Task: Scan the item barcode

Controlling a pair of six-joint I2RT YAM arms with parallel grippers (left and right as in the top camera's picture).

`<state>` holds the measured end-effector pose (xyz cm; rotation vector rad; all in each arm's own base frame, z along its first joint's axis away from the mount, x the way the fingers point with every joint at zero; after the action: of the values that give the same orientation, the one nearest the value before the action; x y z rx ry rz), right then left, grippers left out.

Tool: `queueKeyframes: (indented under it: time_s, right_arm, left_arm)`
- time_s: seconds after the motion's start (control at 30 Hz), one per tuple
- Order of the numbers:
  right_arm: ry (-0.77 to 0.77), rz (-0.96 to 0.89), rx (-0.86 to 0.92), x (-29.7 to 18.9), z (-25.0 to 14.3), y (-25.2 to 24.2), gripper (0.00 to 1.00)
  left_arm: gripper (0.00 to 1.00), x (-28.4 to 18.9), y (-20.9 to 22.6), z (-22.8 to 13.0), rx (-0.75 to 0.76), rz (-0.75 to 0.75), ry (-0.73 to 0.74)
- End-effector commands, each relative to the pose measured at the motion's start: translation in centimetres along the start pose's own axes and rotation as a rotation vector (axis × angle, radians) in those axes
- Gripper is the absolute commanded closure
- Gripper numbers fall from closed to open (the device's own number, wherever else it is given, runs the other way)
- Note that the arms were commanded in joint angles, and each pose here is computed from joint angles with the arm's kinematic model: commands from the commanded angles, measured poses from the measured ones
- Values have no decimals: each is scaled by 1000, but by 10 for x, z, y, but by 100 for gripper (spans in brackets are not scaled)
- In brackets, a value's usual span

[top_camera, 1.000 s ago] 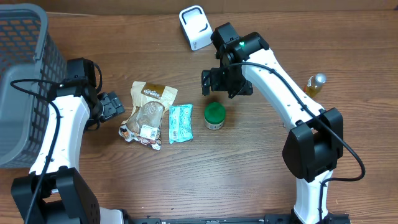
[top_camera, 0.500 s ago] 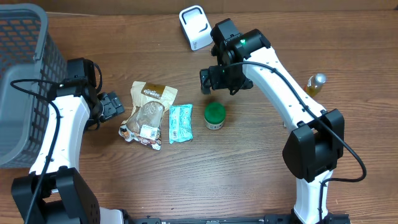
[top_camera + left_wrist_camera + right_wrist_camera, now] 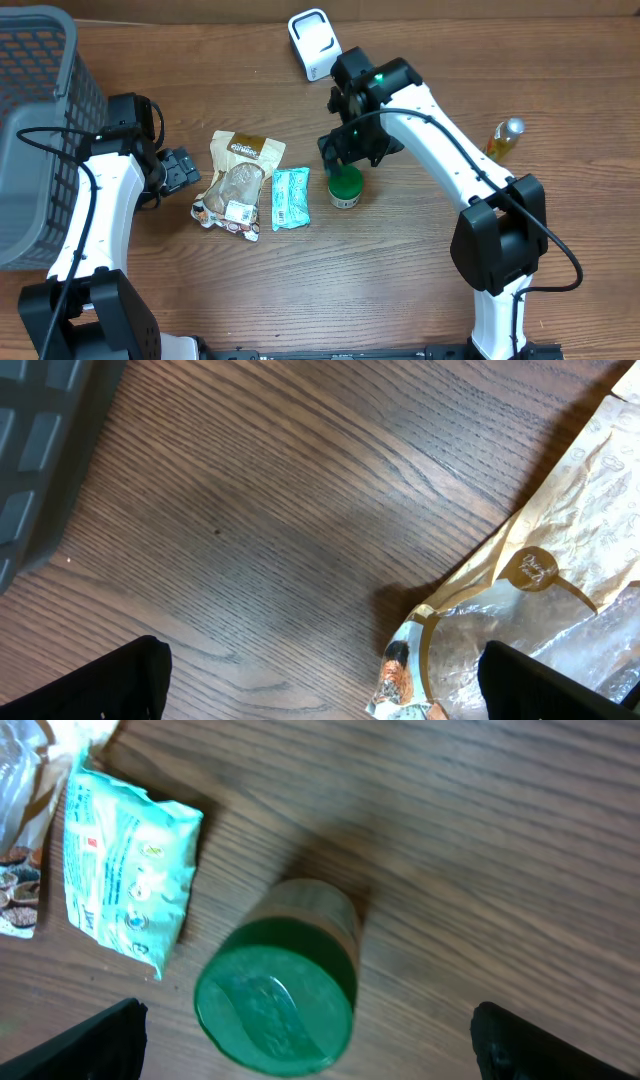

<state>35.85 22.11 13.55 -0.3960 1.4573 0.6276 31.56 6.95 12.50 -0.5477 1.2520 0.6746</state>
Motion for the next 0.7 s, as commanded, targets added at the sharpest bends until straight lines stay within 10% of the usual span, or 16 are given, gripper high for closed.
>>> queueKeyframes:
  time_s: [0.0,0.67]
  right_arm:
    - [6,6,-47,4,-4,16,0]
    - [33,-138,105,51,-17,3,0]
  left_arm:
    - [0,-5,2,2,-19,-5,-17]
    - [0,-5,2,2,-19,-5,-18]
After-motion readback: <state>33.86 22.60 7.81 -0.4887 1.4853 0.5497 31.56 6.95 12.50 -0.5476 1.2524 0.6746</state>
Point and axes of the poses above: each gripper's point midway between its finger pads, its own x axis out along the fingers, its own y axis along the line the jaws close on, z = x × y, the point moved 3 cm from there along -x, back along the fingers, and after that the axes turned 14 degrees about -x, right-handed, at the moved point
